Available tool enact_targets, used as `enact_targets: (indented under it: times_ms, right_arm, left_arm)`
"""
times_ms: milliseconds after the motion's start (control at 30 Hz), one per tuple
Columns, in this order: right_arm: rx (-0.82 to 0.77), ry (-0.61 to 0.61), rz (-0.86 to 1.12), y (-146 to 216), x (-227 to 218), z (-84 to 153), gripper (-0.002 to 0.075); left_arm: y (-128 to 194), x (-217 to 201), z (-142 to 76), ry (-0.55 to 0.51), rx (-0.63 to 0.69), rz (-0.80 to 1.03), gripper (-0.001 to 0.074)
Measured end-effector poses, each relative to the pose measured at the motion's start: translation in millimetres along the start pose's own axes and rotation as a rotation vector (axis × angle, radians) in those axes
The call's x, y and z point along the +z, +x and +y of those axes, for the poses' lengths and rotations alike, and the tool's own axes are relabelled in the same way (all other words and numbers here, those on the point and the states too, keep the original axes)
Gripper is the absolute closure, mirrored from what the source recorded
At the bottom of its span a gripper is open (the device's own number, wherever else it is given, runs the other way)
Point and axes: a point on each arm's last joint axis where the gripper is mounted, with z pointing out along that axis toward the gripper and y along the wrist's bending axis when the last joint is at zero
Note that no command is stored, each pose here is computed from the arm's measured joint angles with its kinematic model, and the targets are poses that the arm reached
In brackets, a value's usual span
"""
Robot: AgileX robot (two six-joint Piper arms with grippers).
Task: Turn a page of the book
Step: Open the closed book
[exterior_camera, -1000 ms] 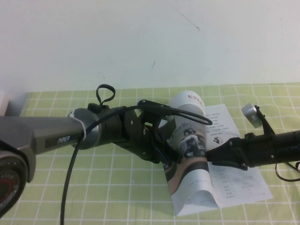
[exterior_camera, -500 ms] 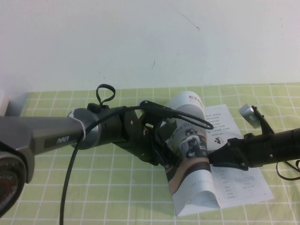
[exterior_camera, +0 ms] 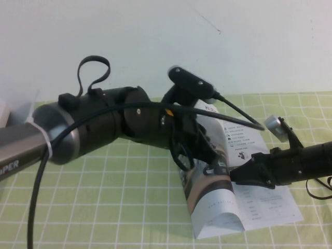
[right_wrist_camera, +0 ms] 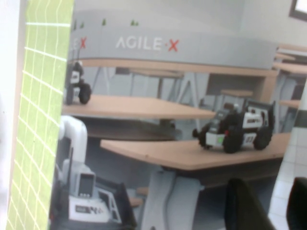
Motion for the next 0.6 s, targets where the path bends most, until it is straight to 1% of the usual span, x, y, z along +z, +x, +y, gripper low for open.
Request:
enact_targets:
  times_ms: [100, 167, 300, 433, 600]
  right_arm:
    - [0.002, 0.000, 0.000, 0, 0, 0, 0.0519]
    - [0.006, 0.002, -0.001, 0, 0, 0, 0.0519]
    - [0.013, 0.004, -0.001, 0, 0, 0, 0.0519]
    - [0.015, 0.004, -0.001, 0, 0, 0, 0.0519]
    - [0.017, 0.004, -0.002, 0, 0, 0, 0.0519]
  left_arm:
    - [-2, 3, -30, 0.054, 0.072, -0.012, 0.0738]
    - [0, 12, -49, 0.090, 0.119, 0.001, 0.0738]
    - [6, 43, -82, 0.152, 0.210, 0.047, 0.0738]
    - [19, 77, -97, 0.166, 0.289, 0.107, 0.0738]
    - [36, 103, -99, 0.171, 0.320, 0.182, 0.0738]
